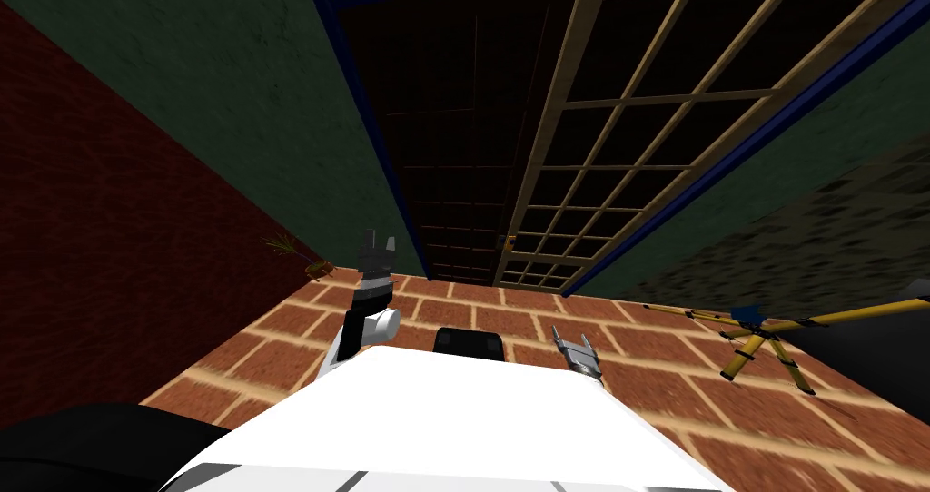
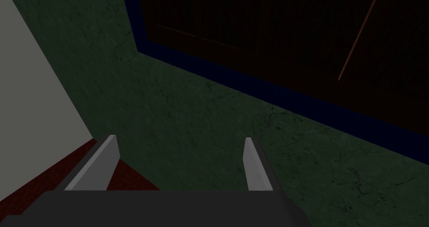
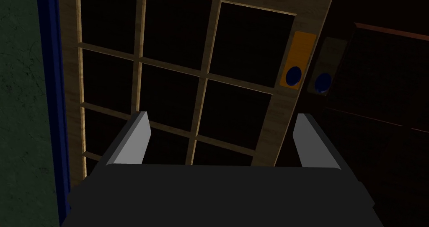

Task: Pull the door open

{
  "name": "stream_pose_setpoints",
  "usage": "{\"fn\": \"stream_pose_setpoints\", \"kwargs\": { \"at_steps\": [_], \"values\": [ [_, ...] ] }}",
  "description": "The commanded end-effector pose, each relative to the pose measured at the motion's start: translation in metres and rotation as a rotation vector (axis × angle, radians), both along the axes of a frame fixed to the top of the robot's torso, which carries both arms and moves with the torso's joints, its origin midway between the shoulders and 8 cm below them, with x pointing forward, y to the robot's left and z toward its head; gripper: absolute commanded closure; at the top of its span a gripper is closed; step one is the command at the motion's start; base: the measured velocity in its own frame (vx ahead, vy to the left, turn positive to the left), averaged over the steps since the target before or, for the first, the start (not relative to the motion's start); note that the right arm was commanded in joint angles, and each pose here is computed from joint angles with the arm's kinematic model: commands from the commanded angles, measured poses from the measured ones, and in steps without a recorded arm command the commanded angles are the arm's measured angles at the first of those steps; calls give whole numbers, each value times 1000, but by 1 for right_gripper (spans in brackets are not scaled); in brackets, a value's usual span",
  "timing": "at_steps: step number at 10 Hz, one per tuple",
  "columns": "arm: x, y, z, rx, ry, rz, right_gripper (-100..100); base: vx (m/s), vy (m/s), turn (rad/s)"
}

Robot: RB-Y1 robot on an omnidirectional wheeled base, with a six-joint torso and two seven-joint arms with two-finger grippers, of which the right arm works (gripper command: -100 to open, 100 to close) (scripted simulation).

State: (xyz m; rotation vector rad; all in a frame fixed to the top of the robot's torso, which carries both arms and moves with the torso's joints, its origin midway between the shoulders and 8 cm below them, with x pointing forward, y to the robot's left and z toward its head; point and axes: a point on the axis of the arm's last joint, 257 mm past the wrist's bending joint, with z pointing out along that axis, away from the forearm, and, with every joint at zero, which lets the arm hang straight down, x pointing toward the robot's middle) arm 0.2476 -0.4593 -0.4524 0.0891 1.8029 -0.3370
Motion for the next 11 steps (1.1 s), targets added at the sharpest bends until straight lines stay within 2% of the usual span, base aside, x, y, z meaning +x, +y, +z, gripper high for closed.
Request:
{"fn": "stream_pose_setpoints", "kwargs": {
  "at_steps": [1,2,3,5,6,7,9,11],
  "values": [
    [-1,-6,-3,0,4,-12,-100,-29,-32,8],
    [-3,-10,-4,-1,7,-23,-100,-10,-17,17],
    [-9,-22,-7,-3,16,-64,-100,-31,-50,84],
    [-12,-34,-11,3,18,-119,-100,-9,-98,115],
    [-6,-35,-12,14,8,-147,-100,78,-135,225],
    [-1,-34,-12,20,0,-155,-100,134,-136,148],
    [13,-28,-10,33,-20,-160,-100,163,-95,87],
    [34,-17,-6,50,-51,-156,-100,209,-57,126]
  ]
}}
